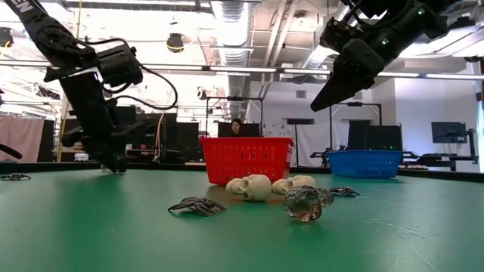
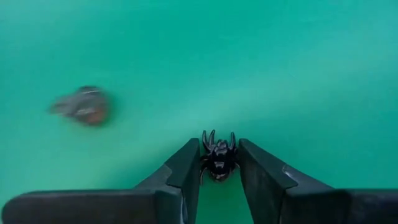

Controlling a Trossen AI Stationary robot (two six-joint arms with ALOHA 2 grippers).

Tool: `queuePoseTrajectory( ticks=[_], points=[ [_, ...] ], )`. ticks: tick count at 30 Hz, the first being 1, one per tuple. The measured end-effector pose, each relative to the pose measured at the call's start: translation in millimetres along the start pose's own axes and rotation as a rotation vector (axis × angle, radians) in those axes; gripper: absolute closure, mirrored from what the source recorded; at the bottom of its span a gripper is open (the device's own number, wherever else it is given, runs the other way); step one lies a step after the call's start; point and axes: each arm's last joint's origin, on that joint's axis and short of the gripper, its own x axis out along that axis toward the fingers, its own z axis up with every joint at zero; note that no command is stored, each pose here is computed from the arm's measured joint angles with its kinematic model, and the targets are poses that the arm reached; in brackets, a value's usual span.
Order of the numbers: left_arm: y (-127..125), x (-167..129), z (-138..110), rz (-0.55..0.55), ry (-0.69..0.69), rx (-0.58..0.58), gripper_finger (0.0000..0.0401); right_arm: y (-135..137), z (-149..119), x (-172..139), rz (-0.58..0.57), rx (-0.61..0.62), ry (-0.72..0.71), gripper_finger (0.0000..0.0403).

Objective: Sort Halloween decoration
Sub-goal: Put the black spider toy into the red bin

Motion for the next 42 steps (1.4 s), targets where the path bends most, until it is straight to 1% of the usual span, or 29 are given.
queuePoseTrajectory(
  ticks=[3, 5, 9, 12, 13, 15, 17, 20, 22, 26, 29, 31, 34, 42],
  points=[
    [-4.9, -0.3, 3.1, -0.094, 0.0, -0.012, 0.031, 0.1, -0.3, 0.0, 0.0, -0.002, 0.002, 0.0155],
    [-9.5, -0.9, 7.0, -0.176, -0.016, -0.014, 0.031, 0.1, -0.3, -0.1, 0.0, -0.002, 0.003, 0.0155],
    [-22.0, -5.1, 16.6, -0.388, -0.062, -0.025, 0.031, 0.1, -0.7, 0.0, 0.0, -0.003, 0.006, 0.0155],
    [-34.5, -12.1, 22.5, -0.55, -0.119, -0.011, 0.031, 0.1, -0.6, 0.0, 0.0, -0.003, 0.006, 0.0155],
    [-37.8, -14.3, 23.7, -0.587, -0.137, 0.002, 0.031, 0.1, -0.6, 0.0, 0.0, -0.003, 0.006, 0.0155],
    [-41.7, -17.0, 25.0, -0.613, -0.157, 0.021, 0.031, 0.1, -0.6, -0.1, 0.0, -0.003, 0.006, 0.0155],
    [-41.3, -16.6, 25.1, -0.568, -0.153, 0.026, 0.031, 0.1, -0.7, 0.0, 0.0, -0.003, 0.006, 0.0155],
    [-34.7, -12.6, 20.0, -0.404, -0.112, 0.035, 0.0308, 0.1, -0.7, 0.0, 0.0, -0.004, 0.006, 0.0155],
    [-29.2, -10.1, 14.6, -0.309, -0.078, 0.061, 0.03, 0.1, -0.7, 0.0, 0.0, -0.004, 0.006, 0.0155],
    [-22.2, -8.0, 7.6, -0.196, -0.033, 0.101, 0.0275, 0.1, -0.6, -0.1, 0.0, -0.004, 0.006, 0.0155],
    [-21.5, -7.9, 6.9, -0.185, -0.031, 0.137, 0.0254, 0.1, -0.6, 0.0, 0.0, -0.004, 0.006, 0.0155],
    [-21.6, -7.9, 7.0, -0.185, -0.037, 0.183, 0.0243, 0.1, -0.6, 0.0, 0.0, -0.004, 0.006, 0.0155],
    [-21.3, -7.8, 6.7, -0.182, -0.038, 0.229, 0.0234, 0.1, -0.6, 0.0, 0.0, 0.002, 0.006, 0.0155],
    [-17.0, -3.0, -1.6, -0.193, -0.061, 0.237, 0.0232, 0.1, -0.6, 0.0, 0.0, 0.005, 0.006, 0.0155]
  ],
)
